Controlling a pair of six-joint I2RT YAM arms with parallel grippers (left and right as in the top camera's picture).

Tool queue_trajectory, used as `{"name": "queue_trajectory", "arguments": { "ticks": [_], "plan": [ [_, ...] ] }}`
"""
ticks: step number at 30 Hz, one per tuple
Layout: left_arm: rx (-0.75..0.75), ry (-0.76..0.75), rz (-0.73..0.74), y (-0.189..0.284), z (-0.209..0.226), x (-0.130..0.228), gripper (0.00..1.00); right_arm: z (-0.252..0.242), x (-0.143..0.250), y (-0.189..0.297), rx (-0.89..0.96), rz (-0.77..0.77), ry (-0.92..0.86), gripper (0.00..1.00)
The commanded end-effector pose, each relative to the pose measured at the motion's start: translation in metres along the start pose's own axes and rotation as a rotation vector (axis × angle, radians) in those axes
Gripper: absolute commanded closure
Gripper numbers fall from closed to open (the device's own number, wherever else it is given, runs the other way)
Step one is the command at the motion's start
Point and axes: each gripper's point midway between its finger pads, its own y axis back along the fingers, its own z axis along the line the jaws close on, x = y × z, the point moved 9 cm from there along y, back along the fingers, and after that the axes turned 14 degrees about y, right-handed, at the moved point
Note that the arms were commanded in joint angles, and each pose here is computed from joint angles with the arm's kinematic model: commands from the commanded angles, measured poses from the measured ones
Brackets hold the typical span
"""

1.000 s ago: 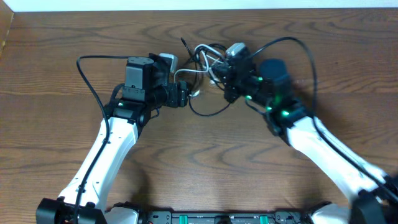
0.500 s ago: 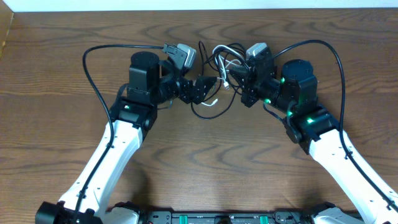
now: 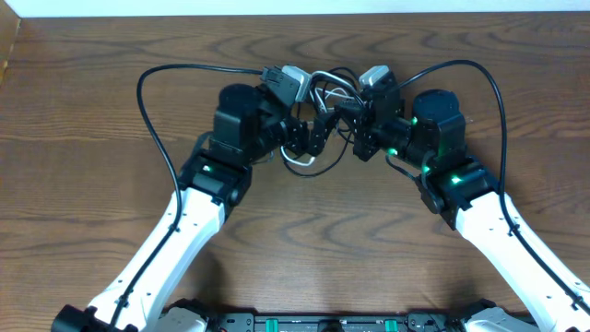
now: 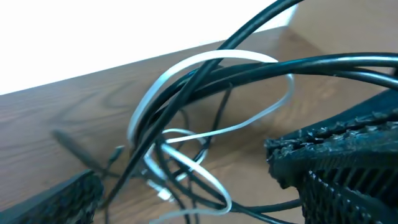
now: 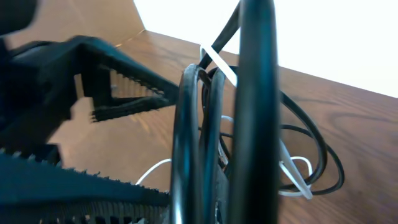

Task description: Untangle cables

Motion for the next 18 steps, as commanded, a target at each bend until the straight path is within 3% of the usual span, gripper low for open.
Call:
{"name": "queue_trajectory", "arguments": {
  "ticks": [1, 4, 14, 18],
  "plan": [
    [-0.429, 0.064, -0.166, 0.006, 0.038, -0.010, 0.00, 0.042, -0.015, 0.004, -0.273, -0.059, 0.019, 0.99],
    [-0.496, 0.074, -0.208, 0.008, 0.042, -0.014, 0.00, 0.051, -0.022, 0.011, -0.325, -0.085, 0.020, 0.99],
    [-0.375, 0.095, -0.182, 0.004, 0.033, -0.013, 0.00, 0.065, -0.038, 0.033, -0.359, -0.137, 0.055, 0.99],
    [-0.412, 0.094, -0.196, 0.005, 0.036, -0.014, 0.00, 0.066, -0.037, 0.035, -0.360, -0.125, 0.048, 0.99]
  ]
}}
